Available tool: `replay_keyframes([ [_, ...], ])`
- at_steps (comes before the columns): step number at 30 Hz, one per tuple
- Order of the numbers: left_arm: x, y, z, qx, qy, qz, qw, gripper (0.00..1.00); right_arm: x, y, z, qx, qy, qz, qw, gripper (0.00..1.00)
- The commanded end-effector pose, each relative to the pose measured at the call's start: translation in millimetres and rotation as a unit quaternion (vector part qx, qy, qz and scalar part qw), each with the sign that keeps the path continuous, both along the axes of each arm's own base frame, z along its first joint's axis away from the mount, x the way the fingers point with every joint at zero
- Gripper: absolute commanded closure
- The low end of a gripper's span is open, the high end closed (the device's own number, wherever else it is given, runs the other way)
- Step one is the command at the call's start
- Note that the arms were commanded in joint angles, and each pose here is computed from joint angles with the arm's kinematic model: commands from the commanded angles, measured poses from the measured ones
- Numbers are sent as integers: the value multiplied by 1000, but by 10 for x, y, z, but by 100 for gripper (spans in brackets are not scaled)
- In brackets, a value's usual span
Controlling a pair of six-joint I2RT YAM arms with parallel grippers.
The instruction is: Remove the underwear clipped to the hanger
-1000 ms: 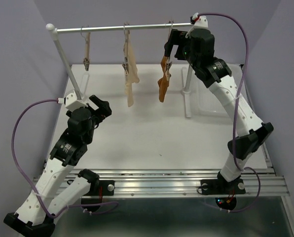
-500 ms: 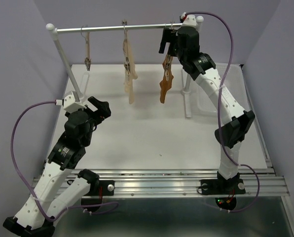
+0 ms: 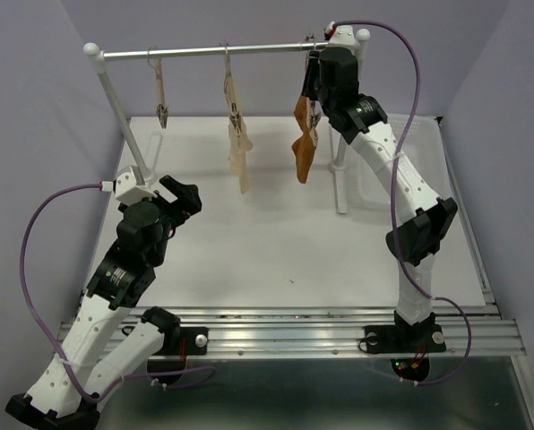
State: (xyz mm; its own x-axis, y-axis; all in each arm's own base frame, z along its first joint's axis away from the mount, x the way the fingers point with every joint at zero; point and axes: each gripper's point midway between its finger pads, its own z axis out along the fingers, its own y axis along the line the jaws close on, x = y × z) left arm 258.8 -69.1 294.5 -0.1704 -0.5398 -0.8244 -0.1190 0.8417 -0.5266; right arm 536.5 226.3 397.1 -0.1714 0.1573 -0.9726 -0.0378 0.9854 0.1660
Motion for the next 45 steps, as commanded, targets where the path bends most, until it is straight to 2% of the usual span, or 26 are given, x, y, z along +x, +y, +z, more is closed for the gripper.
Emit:
replay_keyframes([
  [1,17,-12,60,-3,-17,-1,1000,1,60,-52,287,8,-45,-17,999,62],
  [5,9,-2,65,-4,-18,1,1000,1,65,-72,288,-4,-45,-19,999,69],
  [18,-6,12,77,-5,-20,2,1000,1,138,15,112,-40,-28,4,999,70],
  [20,-9,13,77,-5,-20,2,1000,1,139,12,124,-40,-29,4,999,76],
  [23,-12,24,88,-6,-22,4,1000,1,130,43,140,-40,-31,13,999,97],
  [24,-13,24,95,-6,-23,4,1000,1,130,40,175,-39,-37,13,998,99],
  [32,-27,46,104,-6,-25,8,1000,1,-27,73,516,-42,-76,52,995,99],
  [36,-24,45,107,-6,-27,8,1000,1,-158,-20,697,-70,-93,57,992,99],
  [45,1,26,74,-4,-21,7,1000,1,-333,-90,689,-86,-82,69,990,99],
])
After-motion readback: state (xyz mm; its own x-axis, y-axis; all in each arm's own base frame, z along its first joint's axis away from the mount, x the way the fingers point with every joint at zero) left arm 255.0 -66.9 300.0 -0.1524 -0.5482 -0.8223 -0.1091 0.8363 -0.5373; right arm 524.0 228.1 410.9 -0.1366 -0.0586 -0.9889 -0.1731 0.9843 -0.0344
